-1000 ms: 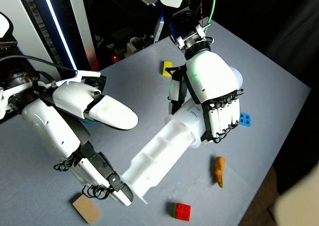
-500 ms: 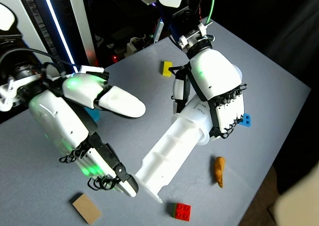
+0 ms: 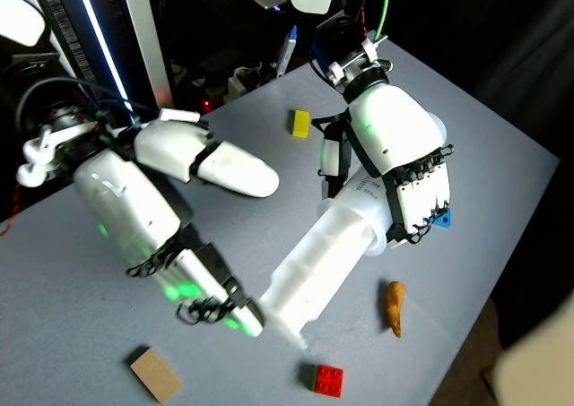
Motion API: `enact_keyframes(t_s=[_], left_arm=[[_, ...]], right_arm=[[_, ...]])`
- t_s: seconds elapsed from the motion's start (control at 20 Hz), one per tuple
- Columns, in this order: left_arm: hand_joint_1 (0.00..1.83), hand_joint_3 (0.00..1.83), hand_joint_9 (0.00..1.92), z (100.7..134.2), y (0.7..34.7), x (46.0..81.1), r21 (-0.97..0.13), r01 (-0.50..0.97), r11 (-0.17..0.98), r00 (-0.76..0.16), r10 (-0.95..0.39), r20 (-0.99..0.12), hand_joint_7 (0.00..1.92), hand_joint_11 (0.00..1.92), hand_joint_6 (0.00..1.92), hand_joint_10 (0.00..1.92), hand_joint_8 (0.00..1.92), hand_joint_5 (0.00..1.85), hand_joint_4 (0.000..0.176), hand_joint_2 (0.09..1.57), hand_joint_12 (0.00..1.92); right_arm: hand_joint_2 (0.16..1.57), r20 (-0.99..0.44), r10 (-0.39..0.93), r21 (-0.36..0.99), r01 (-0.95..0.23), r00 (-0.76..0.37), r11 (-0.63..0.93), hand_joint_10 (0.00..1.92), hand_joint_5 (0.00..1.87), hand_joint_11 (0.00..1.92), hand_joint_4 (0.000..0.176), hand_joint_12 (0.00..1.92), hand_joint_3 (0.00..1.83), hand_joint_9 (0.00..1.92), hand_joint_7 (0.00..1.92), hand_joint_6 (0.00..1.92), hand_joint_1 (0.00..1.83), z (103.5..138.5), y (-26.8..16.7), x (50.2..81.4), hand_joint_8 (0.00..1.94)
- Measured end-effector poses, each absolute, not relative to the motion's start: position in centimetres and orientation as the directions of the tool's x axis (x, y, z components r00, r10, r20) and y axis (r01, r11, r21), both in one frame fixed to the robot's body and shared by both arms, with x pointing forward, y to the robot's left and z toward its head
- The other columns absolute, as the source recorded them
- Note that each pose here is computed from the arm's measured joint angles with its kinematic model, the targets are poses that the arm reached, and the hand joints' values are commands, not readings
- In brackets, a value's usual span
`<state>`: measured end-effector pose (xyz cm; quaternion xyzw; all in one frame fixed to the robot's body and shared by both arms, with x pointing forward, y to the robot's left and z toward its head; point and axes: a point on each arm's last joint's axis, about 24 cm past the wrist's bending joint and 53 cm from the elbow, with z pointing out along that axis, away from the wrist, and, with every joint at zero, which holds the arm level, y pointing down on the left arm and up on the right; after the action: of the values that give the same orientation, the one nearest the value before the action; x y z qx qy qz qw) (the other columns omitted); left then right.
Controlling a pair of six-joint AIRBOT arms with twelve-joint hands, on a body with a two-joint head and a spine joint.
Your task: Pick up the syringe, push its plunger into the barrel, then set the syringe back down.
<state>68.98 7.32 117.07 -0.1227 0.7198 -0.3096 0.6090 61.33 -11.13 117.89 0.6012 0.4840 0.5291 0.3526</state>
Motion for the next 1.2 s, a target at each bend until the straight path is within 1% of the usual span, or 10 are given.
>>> enact_keyframes(t_s=[0.05,0.15,0.25,0.55,0.65,0.75,0.9,1.0,1.1,1.2], left_arm=[[1.48,0.00,0.72,117.1,7.4,69.0,-0.592,0.207,0.779,-0.224,-0.551,-0.804,0.58,0.62,1.24,1.37,1.45,0.74,0.000,1.22,1.68],[1.47,0.00,0.66,117.0,7.6,68.9,-0.596,0.208,0.775,-0.231,-0.554,-0.800,0.53,0.66,1.23,1.43,1.47,0.74,0.000,1.23,1.68],[1.47,0.00,0.69,117.2,7.6,68.8,-0.588,0.226,0.777,-0.226,-0.545,-0.807,0.55,0.59,1.23,1.42,1.49,0.73,0.000,1.23,1.70],[1.47,0.00,0.66,117.1,8.0,68.6,-0.577,0.251,0.777,-0.223,-0.533,-0.816,0.52,0.66,1.25,1.44,1.51,0.71,0.000,1.24,1.67],[1.47,0.00,0.68,117.0,8.2,68.5,-0.577,0.249,0.778,-0.226,-0.533,-0.816,0.51,0.55,1.25,1.49,1.54,0.70,0.000,1.25,1.71],[1.48,0.00,0.72,117.2,8.4,68.6,-0.573,0.252,0.780,-0.220,-0.531,-0.819,0.57,0.59,1.23,1.41,1.48,0.71,0.000,1.23,1.68],[1.48,0.00,0.75,117.4,8.5,68.6,-0.582,0.257,0.771,-0.217,-0.541,-0.813,0.59,0.51,1.24,1.43,1.48,0.73,0.000,1.23,1.68],[1.47,0.00,0.69,117.4,8.5,68.5,-0.582,0.261,0.770,-0.217,-0.540,-0.813,0.56,0.63,1.22,1.39,1.47,0.73,0.000,1.23,1.69],[1.48,0.00,0.73,117.4,8.6,68.4,-0.589,0.268,0.762,-0.220,-0.547,-0.808,0.58,0.60,1.21,1.37,1.44,0.75,0.000,1.22,1.70],[1.48,0.00,0.71,117.3,8.7,68.2,-0.586,0.269,0.764,-0.221,-0.543,-0.810,0.56,0.58,1.25,1.43,1.46,0.72,0.000,1.23,1.68]], right_arm=[[1.03,0.293,0.955,0.936,0.211,-0.034,-0.280,0.00,0.09,0.00,0.000,0.42,0.00,0.12,0.13,0.00,0.00,117.8,-10.8,61.3,0.00],[1.04,0.295,0.954,0.936,0.217,-0.046,-0.278,0.00,0.08,0.00,0.000,0.30,0.00,0.09,0.10,0.00,0.00,117.7,-10.2,61.1,0.00],[1.05,0.296,0.953,0.935,0.221,-0.060,-0.277,0.00,0.08,0.00,0.000,0.32,0.00,0.09,0.11,0.00,0.00,117.7,-9.6,61.0,0.00],[1.04,0.300,0.947,0.934,0.234,-0.114,-0.268,0.00,0.08,0.00,0.000,0.36,0.00,0.11,0.11,0.00,0.00,117.7,-7.4,60.6,0.00],[1.04,0.306,0.942,0.933,0.241,-0.138,-0.268,0.01,0.11,0.00,0.000,0.41,0.00,0.13,0.13,0.01,0.00,117.8,-6.6,60.4,0.00],[1.05,0.304,0.938,0.937,0.232,-0.164,-0.263,0.00,0.09,0.00,0.000,0.37,0.00,0.11,0.12,0.00,0.00,118.0,-5.6,60.4,0.00],[1.05,0.309,0.932,0.937,0.229,-0.189,-0.265,0.00,0.08,0.00,0.000,0.34,0.00,0.11,0.12,0.00,0.00,118.3,-4.5,60.3,0.00],[1.04,0.313,0.927,0.937,0.230,-0.207,-0.264,0.00,0.07,0.00,0.000,0.35,0.00,0.10,0.11,0.00,0.00,118.4,-3.8,60.3,0.00],[1.04,0.316,0.922,0.936,0.232,-0.222,-0.265,0.01,0.09,0.00,0.000,0.39,0.00,0.12,0.12,0.01,0.00,118.5,-3.1,60.2,0.01],[1.05,0.320,0.917,0.935,0.239,-0.240,-0.263,0.00,0.08,0.00,0.000,0.35,0.00,0.11,0.12,0.00,0.01,118.4,-2.4,60.0,0.00]])
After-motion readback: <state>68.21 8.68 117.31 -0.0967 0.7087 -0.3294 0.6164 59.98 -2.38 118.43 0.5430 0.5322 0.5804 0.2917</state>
